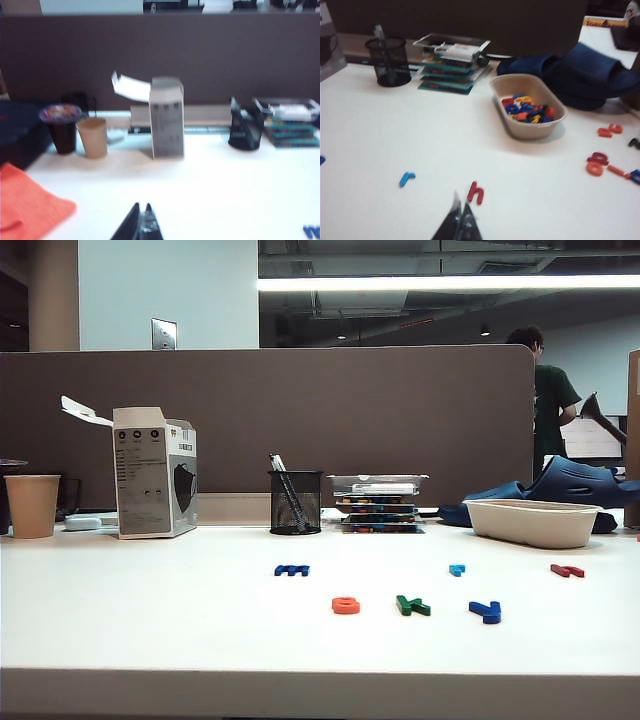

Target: Select the appropriate letters from the row of letter magnets placed on the table to arrange into the word "sky".

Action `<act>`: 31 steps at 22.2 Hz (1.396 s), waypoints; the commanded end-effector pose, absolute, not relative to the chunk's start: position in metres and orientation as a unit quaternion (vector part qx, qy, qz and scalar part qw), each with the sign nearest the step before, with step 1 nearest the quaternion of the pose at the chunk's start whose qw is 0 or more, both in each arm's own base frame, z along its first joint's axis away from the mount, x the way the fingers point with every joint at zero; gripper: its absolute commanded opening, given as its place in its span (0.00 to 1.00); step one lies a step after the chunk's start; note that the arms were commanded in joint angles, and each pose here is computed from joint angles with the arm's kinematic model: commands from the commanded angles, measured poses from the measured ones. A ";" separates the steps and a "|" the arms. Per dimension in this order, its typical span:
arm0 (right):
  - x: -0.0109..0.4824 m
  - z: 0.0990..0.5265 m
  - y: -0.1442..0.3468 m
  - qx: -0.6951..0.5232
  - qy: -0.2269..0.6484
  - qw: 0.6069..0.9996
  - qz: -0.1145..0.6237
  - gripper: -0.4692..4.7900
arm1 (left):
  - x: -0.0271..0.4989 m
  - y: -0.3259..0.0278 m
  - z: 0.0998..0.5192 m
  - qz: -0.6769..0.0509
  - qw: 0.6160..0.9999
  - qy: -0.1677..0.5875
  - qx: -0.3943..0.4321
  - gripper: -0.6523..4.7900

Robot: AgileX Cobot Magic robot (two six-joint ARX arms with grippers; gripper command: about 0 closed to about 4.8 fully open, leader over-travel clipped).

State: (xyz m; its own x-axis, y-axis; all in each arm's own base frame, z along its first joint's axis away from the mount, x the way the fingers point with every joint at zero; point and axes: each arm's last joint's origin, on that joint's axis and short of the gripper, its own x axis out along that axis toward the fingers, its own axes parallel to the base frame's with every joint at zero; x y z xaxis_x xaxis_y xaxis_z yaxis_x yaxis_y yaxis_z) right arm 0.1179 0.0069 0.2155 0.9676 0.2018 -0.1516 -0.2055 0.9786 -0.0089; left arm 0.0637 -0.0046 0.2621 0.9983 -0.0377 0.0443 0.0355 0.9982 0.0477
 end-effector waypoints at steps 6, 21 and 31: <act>0.111 0.182 0.014 -0.032 0.057 0.994 0.088 0.08 | 0.082 -0.008 0.231 -0.043 0.998 -0.056 0.006 0.11; 0.096 0.161 0.014 -0.055 0.018 0.994 0.096 0.08 | 0.096 -0.011 0.178 -0.069 0.995 -0.070 0.024 0.11; 0.096 0.159 0.014 -0.056 0.031 0.994 0.088 0.09 | 0.096 -0.011 0.178 -0.072 0.995 -0.067 0.015 0.11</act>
State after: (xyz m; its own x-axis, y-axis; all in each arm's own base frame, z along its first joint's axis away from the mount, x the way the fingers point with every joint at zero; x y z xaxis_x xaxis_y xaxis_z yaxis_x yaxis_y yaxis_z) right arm 0.0962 0.0138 0.1561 0.9801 0.1751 -0.0934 -0.1843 0.9776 -0.1011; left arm 0.0964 -0.0109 0.1751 0.9838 -0.1381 0.1143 0.1347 0.9902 0.0372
